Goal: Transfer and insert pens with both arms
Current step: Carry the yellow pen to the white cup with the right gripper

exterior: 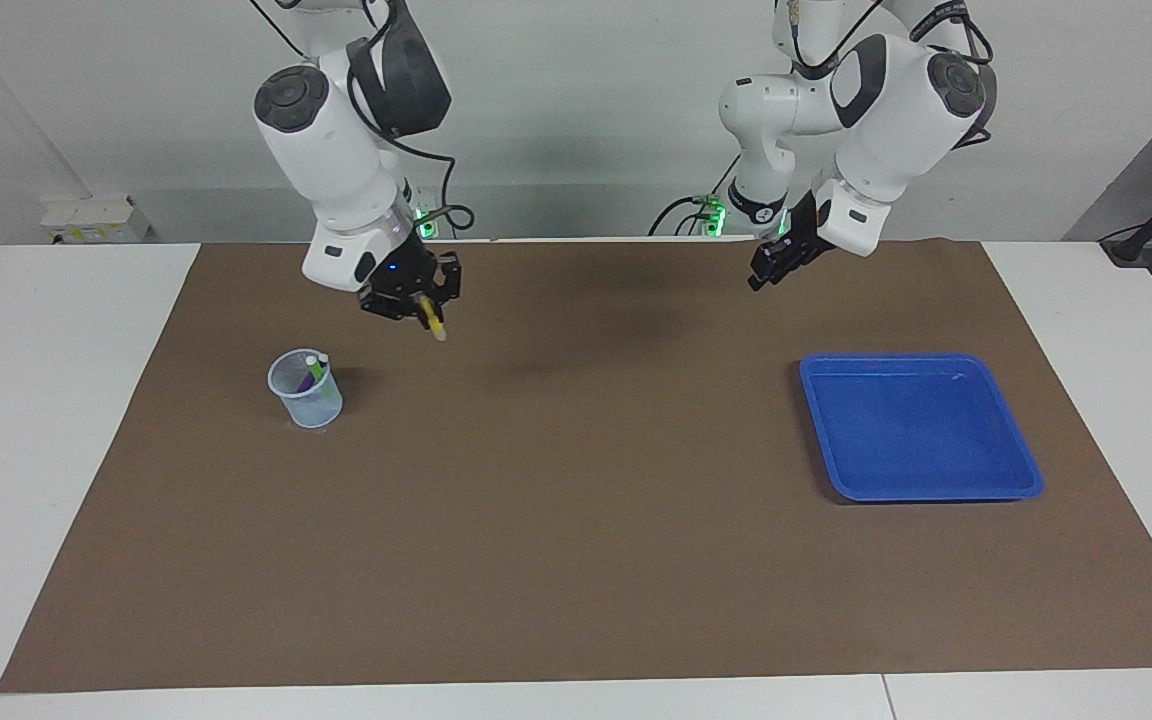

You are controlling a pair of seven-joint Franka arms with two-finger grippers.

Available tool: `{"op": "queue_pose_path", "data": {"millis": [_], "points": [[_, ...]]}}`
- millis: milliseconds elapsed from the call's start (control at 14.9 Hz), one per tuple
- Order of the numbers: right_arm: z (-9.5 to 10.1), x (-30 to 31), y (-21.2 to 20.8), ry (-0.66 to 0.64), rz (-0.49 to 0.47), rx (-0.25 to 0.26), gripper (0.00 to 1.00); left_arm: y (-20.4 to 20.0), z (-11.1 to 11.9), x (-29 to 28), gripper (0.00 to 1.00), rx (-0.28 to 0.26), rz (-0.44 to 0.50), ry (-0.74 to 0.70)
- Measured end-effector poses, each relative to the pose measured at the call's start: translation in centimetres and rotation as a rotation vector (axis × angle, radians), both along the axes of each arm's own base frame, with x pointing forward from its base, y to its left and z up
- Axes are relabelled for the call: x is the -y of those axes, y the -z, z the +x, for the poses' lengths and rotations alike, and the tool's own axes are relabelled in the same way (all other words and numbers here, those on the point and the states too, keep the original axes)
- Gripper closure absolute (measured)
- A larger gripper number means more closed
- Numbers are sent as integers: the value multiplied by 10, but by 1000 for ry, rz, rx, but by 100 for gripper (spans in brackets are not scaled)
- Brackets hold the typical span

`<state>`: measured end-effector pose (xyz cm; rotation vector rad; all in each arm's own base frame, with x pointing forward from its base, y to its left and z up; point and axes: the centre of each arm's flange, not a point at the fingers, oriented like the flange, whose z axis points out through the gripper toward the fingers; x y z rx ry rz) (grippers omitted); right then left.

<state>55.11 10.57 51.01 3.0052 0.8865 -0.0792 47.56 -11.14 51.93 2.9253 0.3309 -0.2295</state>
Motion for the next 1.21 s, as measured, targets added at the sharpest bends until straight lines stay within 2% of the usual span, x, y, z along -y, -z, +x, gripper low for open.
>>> {"op": "queue_pose_path", "data": {"millis": [202,336,538,740,1009,1143,1211], "points": [[6,42,5,-163,-95,1,81,-15,6,-17,22,38,33,69],[7,58,13,-196,-109,3,81,-25,10,-28,0,63,46,87],[5,79,41,-210,-106,30,81,-41,18,-45,0,107,110,106],[-4,98,69,-197,-104,4,81,-59,29,-59,0,145,126,83],[-14,116,86,-160,-95,-33,81,-75,38,-73,0,177,126,55],[-18,122,97,-144,-85,-34,81,-82,39,-79,0,190,127,43],[-19,125,101,-138,-82,-25,75,-86,40,-81,0,198,127,38]]}}
